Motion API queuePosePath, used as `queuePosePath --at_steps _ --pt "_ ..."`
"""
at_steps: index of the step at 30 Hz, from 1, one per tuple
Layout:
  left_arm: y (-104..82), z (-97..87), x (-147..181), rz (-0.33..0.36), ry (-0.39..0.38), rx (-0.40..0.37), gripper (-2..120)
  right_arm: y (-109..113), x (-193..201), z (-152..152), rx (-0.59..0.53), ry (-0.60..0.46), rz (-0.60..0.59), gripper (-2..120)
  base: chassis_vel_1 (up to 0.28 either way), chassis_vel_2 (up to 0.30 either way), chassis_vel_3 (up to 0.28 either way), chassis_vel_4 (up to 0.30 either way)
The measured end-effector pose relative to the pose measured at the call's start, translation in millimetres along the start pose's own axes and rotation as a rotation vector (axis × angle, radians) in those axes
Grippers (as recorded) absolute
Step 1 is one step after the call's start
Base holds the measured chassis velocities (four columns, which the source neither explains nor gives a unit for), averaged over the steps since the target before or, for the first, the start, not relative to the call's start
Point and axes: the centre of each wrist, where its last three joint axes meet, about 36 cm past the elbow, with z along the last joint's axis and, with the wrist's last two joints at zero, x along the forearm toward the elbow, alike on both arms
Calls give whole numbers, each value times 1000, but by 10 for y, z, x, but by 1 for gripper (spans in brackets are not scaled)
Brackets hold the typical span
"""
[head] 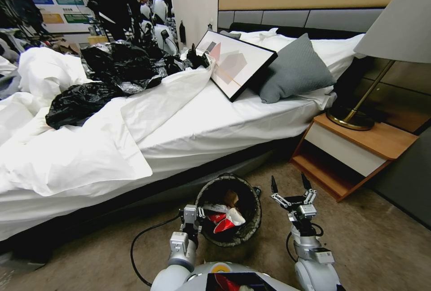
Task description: Pick up the trash bin, then pick up the garbage from the floor and place it into the trash bin.
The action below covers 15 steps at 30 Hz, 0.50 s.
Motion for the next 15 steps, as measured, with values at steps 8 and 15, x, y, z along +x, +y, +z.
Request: queuePosePath --at_steps 8,15 --pt "39 -30 0 -10 -24 -14 0 -92 -408 -47 -33 45 17 100 0 0 0 0" --pt "70 -46 7 -27 -38 -28 0 -83 -727 -16 -62 111 15 100 0 0 0 0"
